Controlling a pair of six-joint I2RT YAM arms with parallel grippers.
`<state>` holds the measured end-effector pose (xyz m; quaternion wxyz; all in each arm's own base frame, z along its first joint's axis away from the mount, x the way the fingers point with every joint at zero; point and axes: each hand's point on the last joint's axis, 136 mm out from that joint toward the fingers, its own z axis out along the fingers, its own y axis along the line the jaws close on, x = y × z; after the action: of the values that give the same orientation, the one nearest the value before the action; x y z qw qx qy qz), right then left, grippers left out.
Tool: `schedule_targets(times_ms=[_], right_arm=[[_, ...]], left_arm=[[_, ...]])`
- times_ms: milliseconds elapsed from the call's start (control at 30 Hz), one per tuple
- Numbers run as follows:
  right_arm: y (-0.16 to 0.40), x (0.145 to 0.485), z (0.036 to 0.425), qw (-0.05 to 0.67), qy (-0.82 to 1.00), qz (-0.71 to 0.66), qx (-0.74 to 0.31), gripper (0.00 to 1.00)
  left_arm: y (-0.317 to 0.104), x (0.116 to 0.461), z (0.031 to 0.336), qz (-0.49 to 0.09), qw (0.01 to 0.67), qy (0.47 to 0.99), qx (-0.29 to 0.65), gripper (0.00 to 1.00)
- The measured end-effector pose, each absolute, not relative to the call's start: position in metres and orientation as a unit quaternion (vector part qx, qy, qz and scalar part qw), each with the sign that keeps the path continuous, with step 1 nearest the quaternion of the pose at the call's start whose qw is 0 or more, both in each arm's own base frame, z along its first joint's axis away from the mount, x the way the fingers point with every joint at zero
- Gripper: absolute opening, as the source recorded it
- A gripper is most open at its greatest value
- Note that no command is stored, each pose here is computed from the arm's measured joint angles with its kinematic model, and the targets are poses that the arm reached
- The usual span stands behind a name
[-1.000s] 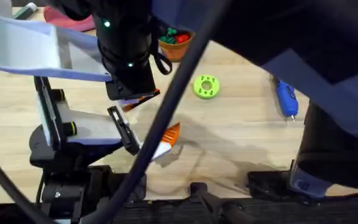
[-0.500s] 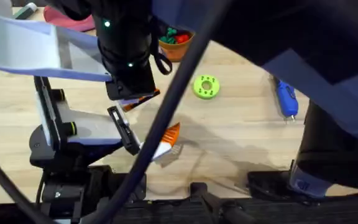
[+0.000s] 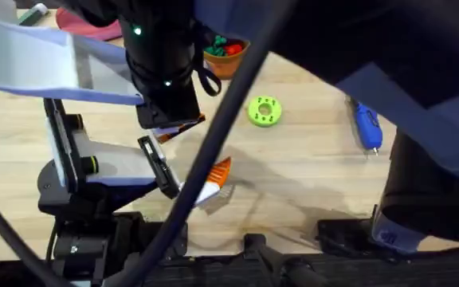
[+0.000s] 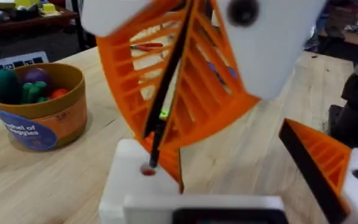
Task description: Pick up the gripper from the table and insert it into the empty holder that is missing its gripper. Then pick up a screw, insert it into the mounting hole, and use the screwdriver to tighten it. Finally, clean up the table by picking up the vegetable and placing it into the bucket.
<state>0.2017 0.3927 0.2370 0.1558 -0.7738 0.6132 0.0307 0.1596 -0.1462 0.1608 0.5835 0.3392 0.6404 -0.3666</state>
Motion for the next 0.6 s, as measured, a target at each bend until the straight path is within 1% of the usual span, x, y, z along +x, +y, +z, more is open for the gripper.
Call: schedule_targets(times_ms=[600], right_arm=[[0.3939,0.2024,0.2288,0.15,0.614,0.029,-0.774,0.006]], left_arm=[[-0.1462,0.1596,0.1608,-0.367,0.583,0.64,0.339,0.985]])
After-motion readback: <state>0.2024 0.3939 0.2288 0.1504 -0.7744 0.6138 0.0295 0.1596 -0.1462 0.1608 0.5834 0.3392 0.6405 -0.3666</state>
